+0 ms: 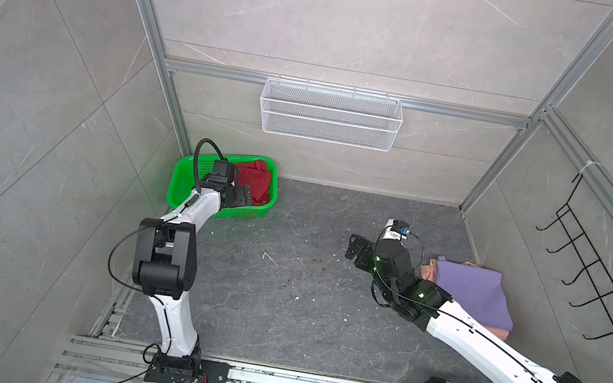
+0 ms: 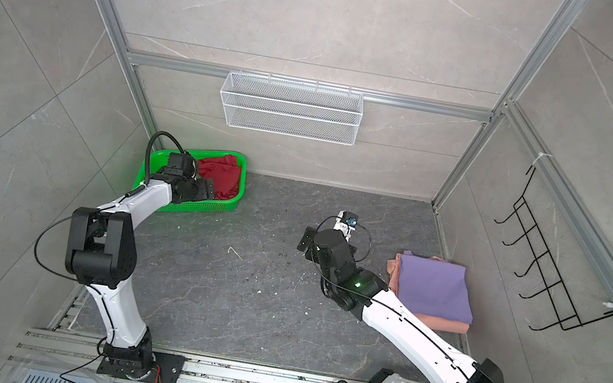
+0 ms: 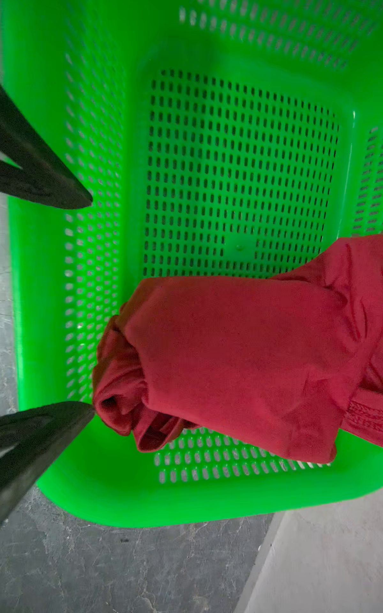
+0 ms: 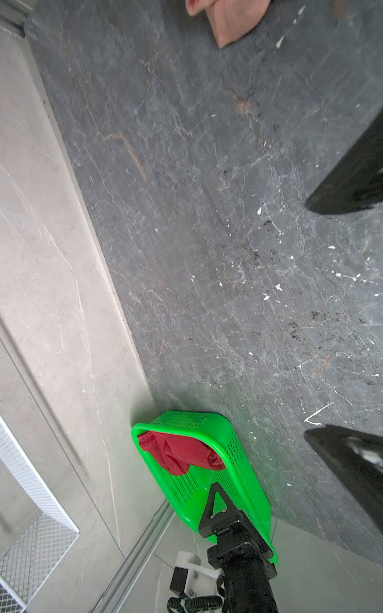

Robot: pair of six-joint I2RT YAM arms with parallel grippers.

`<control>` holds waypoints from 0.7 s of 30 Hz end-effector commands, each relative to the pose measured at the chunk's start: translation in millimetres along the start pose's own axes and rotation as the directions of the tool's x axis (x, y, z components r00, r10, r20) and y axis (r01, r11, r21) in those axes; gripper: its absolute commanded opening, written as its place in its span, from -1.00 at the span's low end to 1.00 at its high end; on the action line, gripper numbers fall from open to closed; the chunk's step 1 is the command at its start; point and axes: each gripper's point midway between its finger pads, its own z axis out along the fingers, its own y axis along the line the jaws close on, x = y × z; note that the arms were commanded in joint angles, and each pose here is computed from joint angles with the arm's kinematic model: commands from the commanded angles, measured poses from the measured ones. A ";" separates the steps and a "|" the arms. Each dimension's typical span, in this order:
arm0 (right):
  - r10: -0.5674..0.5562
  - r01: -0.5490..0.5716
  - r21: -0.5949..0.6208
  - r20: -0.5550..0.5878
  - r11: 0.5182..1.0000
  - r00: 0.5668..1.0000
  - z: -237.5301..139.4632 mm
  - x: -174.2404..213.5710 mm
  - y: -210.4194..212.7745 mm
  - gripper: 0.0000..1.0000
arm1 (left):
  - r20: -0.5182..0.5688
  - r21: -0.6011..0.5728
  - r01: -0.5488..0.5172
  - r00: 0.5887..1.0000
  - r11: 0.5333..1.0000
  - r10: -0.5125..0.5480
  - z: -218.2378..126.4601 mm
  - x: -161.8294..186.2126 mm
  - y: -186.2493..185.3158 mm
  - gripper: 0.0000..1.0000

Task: Fold and stack the t-shirts
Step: 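Grasp the red t-shirt in the basket with the left gripper while the right advances, then lift the red t-shirt from the basket with the left gripper onto the table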

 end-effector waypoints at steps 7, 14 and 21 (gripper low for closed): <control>-0.092 0.089 -0.061 -0.053 0.994 0.994 24.0 12.8 24.5 0.99 | -0.010 0.156 -0.057 0.998 0.986 0.060 46.2 -12.5 -33.4 0.83; -0.171 0.139 -0.264 -0.102 0.954 0.980 48.7 26.3 80.3 0.99 | -0.047 0.131 -0.032 0.998 0.991 0.038 74.0 -4.6 -27.1 0.50; -0.166 0.124 -0.284 -0.128 0.951 0.978 58.1 31.9 89.8 0.99 | 0.038 0.137 -0.047 0.998 0.989 0.042 54.1 -29.2 -32.3 -0.79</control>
